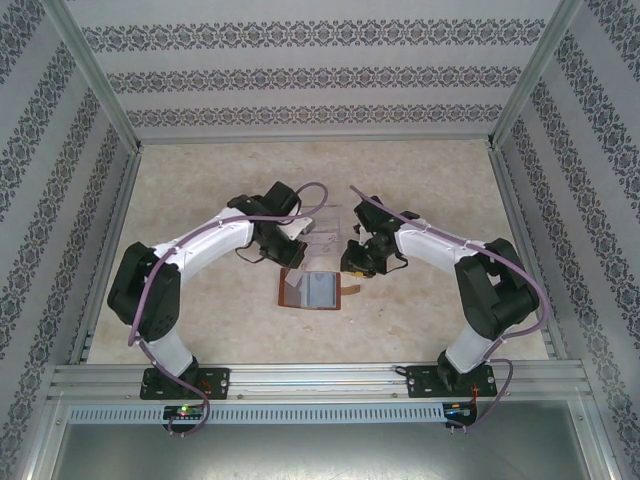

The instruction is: Take the credit cards out of the card holder

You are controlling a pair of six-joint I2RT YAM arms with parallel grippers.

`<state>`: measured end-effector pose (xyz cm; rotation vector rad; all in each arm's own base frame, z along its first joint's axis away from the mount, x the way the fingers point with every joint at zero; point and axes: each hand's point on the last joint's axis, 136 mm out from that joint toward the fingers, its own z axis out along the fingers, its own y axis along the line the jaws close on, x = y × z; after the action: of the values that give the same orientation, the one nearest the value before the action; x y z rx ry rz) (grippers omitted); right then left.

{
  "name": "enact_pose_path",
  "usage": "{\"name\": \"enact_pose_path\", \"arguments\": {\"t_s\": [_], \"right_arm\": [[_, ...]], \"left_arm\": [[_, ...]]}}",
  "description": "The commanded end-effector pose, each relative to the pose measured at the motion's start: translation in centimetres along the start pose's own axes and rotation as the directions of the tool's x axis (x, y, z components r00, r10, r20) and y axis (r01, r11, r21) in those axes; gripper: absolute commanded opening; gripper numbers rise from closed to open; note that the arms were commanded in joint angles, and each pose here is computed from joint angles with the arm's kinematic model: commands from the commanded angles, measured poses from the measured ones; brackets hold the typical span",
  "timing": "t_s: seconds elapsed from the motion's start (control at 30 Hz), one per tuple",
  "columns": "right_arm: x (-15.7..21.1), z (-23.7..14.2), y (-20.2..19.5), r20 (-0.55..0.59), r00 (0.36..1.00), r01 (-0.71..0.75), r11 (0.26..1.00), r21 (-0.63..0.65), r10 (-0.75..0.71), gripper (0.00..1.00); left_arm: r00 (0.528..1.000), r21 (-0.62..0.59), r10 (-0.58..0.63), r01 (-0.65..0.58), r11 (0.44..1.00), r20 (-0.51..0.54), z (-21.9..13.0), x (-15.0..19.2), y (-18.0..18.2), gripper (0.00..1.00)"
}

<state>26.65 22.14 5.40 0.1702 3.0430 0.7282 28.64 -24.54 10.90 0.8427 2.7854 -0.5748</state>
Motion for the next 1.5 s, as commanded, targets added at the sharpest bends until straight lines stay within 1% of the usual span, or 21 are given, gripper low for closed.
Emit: {"name": "enact_pose_path", "arguments": {"t_s": [0.0,0.1,0.2,0.3,0.5,0.6,0.67,0.83,1.0,1.47], "right_arm": [[0.3,-1.0,-1.0,0.014,1.000,0.010,1.000,0.029,-0.010,0.28],[0.1,-1.3,-1.1,0.021,1.000,0.006,1.000,0.029,-0.006,0.28],[0.1,-1.8,-1.2,0.032,0.999,0.009,0.999,0.036,-0.010,0.28],[0.2,-2.4,-1.4,0.044,0.999,0.007,0.999,0.045,-0.009,0.28],[0.5,-3.2,-1.9,0.070,0.998,-0.006,0.999,0.046,0.003,0.28],[0.7,-3.3,-2.1,0.074,0.997,-0.015,0.999,0.045,0.011,0.28],[0.8,-3.4,-2.2,0.076,0.997,-0.018,0.999,0.044,0.015,0.28],[1.0,-3.5,-2.3,0.079,0.997,-0.023,0.999,0.044,0.019,0.29],[1.1,-3.5,-2.5,0.081,0.996,-0.029,0.999,0.045,0.025,0.28],[1.8,-3.3,-3.6,0.080,0.996,-0.047,0.997,0.059,0.043,0.29]], "left_arm": [[0.975,0.041,0.219,-0.218,0.975,-0.025,-0.1,-0.5,-0.9,0.00],[0.945,0.022,0.326,-0.325,0.945,-0.033,-0.2,-2.0,-0.6,0.00],[0.915,-0.036,0.398,-0.401,0.915,-0.066,-0.2,-3.5,0.6,0.00],[0.882,-0.068,0.461,-0.468,0.881,-0.097,-0.2,-5.1,1.4,0.00],[0.786,-0.039,0.605,-0.614,0.789,-0.128,0.0,-6.8,1.4,0.00],[0.749,-0.048,0.648,-0.659,0.751,-0.136,0.1,-7.7,1.7,0.00],[0.734,-0.045,0.665,-0.676,0.736,-0.139,0.2,-8.4,1.7,0.00],[0.708,-0.010,0.690,-0.699,0.715,-0.151,0.4,-9.4,1.5,0.00],[0.691,0.035,0.700,-0.707,0.707,-0.179,0.9,-9.1,1.5,0.00],[0.677,0.105,0.706,-0.702,0.704,-0.209,3.7,-8.2,2.0,0.00]]}}
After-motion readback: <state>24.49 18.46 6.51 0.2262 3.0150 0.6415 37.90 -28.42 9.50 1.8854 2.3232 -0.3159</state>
